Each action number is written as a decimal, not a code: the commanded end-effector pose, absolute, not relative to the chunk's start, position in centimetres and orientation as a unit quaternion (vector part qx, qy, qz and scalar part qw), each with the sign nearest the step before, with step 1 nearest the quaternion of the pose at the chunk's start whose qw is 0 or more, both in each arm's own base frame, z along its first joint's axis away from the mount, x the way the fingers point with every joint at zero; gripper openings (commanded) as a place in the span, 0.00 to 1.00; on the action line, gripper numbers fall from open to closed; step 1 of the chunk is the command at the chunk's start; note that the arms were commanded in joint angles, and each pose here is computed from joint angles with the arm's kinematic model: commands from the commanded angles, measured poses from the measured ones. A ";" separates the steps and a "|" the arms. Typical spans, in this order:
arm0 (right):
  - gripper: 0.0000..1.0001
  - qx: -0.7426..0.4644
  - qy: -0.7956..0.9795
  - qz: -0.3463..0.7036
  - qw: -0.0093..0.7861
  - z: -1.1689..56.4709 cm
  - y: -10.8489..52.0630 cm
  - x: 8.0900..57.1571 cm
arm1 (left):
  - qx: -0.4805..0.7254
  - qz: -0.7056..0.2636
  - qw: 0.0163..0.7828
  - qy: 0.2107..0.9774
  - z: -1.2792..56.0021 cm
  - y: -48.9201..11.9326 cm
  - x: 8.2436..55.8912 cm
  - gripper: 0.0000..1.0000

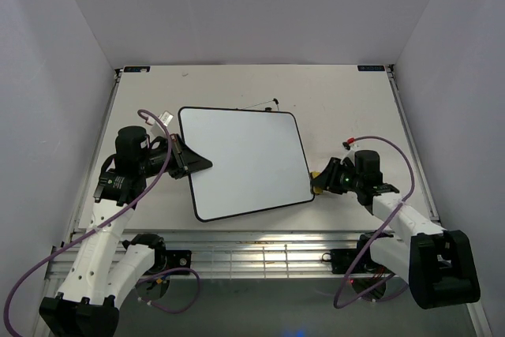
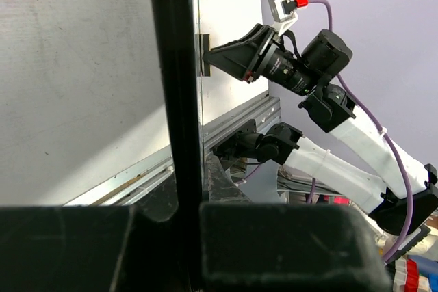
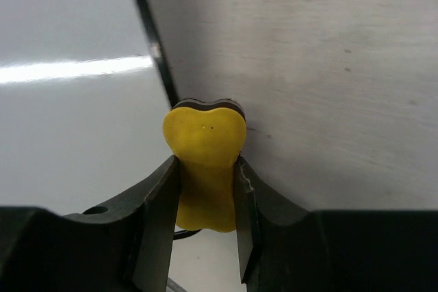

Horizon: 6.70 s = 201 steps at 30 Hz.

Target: Erase the whiteboard

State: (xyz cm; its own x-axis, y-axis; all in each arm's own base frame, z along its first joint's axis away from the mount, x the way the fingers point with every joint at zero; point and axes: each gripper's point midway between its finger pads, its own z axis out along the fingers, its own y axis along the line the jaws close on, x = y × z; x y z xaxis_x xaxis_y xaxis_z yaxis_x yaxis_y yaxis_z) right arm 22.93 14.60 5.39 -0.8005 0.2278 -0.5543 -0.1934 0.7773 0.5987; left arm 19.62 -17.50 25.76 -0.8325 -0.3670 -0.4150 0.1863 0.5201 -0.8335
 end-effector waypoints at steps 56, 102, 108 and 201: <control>0.92 0.086 0.902 0.145 0.398 14.3 3.6 28.5 | 0.274 -0.493 0.646 0.515 35.7 -20.3 38.4 0.00; 0.90 0.042 0.891 0.196 0.407 15.3 6.0 28.1 | 0.266 -0.513 0.602 0.551 22.8 -14.5 46.2 0.00; 0.90 0.038 0.889 0.201 0.410 15.6 6.2 28.3 | 0.265 -0.501 0.610 0.554 20.9 -14.3 45.9 0.00; 0.90 -0.032 0.855 0.103 0.507 27.3 4.6 22.6 | -0.047 -0.058 0.612 0.787 33.1 -2.1 21.3 0.98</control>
State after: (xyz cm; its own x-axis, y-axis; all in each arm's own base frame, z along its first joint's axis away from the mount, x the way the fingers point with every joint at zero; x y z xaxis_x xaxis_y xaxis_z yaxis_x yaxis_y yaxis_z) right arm 23.02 4.28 27.68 -0.4876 0.0606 -0.8710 -0.1354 0.9803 0.1440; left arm 22.08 -2.64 35.46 -0.1610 -0.1948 -0.9675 0.0241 0.9793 -0.2012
